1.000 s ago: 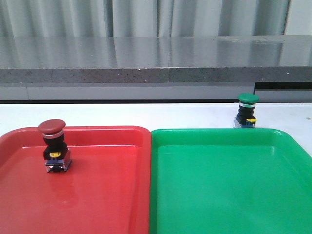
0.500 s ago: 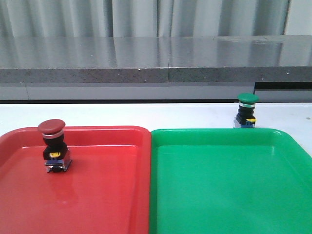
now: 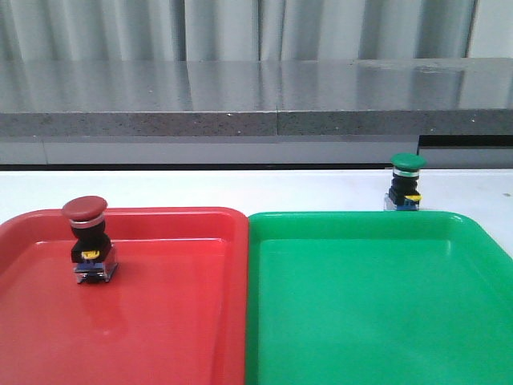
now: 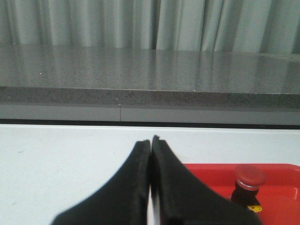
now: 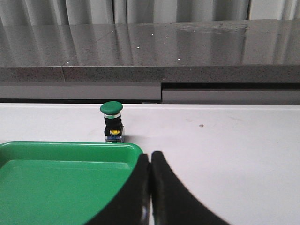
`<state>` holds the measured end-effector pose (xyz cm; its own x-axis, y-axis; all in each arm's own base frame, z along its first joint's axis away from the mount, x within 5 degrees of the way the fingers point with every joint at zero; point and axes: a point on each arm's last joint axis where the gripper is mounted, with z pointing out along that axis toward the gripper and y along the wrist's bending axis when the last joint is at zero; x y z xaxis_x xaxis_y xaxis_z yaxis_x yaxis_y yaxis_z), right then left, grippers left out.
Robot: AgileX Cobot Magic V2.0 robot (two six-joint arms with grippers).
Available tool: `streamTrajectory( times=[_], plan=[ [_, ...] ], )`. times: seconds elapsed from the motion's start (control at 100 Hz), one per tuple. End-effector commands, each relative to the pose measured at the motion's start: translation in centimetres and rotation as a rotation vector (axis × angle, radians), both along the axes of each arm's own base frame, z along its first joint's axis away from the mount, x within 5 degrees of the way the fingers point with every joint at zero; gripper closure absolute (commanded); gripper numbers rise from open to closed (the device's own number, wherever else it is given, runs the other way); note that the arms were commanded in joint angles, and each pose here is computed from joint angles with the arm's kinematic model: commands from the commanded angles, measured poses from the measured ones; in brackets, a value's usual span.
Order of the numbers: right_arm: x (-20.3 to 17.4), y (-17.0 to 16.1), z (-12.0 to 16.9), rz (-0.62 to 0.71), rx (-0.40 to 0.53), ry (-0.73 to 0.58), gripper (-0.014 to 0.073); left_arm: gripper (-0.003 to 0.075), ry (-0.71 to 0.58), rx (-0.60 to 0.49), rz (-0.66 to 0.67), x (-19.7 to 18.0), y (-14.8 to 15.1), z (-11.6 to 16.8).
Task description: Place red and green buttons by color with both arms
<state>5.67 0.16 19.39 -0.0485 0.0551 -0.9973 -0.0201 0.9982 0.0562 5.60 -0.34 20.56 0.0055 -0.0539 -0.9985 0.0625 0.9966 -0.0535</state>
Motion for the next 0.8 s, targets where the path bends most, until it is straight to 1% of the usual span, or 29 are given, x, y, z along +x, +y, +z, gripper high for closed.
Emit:
streamTrajectory(
  times=[0.0, 0.08, 0.14, 0.24, 0.35, 0.41, 0.51, 0.55, 0.56, 0.57, 0.62, 0.63, 0.65, 0.7, 0.72, 0.79],
  plan=[
    [-0.2, -0.1, 1.4, -0.010, -0.009, -0.122, 0.0661, 0.0739, -0.076, -0.022, 0.002, -0.1, 0.0, -0.4],
    [-0.3, -0.1, 1.6, -0.011, -0.008, -0.145, 0.0661, 0.0739, -0.076, -0.022, 0.002, -0.1, 0.0, -0.4],
    [-0.3, -0.1, 2.2, -0.016, -0.007, -0.211, 0.0661, 0.0739, -0.076, -0.022, 0.002, -0.1, 0.0, -0.4],
    [-0.5, -0.2, 3.0, -0.020, -0.006, -0.283, 0.0661, 0.0739, -0.076, -0.022, 0.002, -0.1, 0.0, -0.4],
    [-0.8, -0.2, 4.6, -0.019, -0.004, -0.306, 0.0661, 0.0739, -0.076, -0.022, 0.002, -0.1, 0.0, -0.4],
    [-0.9, -0.1, 5.5, -0.016, -0.005, -0.296, 0.0661, 0.0739, -0.076, -0.022, 0.002, -0.1, 0.0, -0.4],
    [-0.9, -0.1, 7.4, -0.010, -0.006, -0.244, 0.0661, 0.0739, -0.076, -0.022, 0.002, -0.1, 0.0, -0.4],
    [-0.7, -0.1, 8.4, -0.007, -0.007, -0.203, 0.0661, 0.0739, -0.076, -0.022, 0.002, -0.1, 0.0, -0.4],
    [-0.8, -0.1, 8.7, -0.007, -0.007, -0.211, 0.0661, 0.0739, -0.076, -0.022, 0.002, -0.1, 0.0, -0.4],
    [-0.6, 0.0, 8.9, -0.005, -0.008, -0.182, 0.0661, 0.0739, -0.076, -0.022, 0.002, -0.1, 0.0, -0.4],
    [-0.3, 0.0, 9.9, 0.000, -0.009, -0.123, 0.0661, 0.0739, -0.076, -0.022, 0.002, -0.1, 0.0, -0.4],
    [-0.4, 0.0, 10.2, 0.000, -0.009, -0.132, 0.0661, 0.0739, -0.076, -0.022, 0.002, -0.1, 0.0, -0.4],
    [-0.2, 0.0, 10.5, 0.003, -0.010, -0.085, 0.0661, 0.0739, -0.076, -0.022, 0.002, -0.1, 0.0, -0.4],
    [0.0, 0.1, 11.6, 0.007, -0.012, -0.036, 0.0661, 0.0739, -0.076, -0.022, 0.002, -0.1, 0.0, -0.4],
    [0.3, 0.1, 11.9, 0.010, -0.013, 0.010, 0.0661, 0.0739, -0.076, -0.022, 0.002, -0.1, 0.0, -0.4],
    [0.8, 0.2, 13.1, 0.016, -0.015, 0.091, 0.0661, 0.0739, -0.076, -0.022, 0.002, -0.1, 0.0, -0.4]
  ],
)
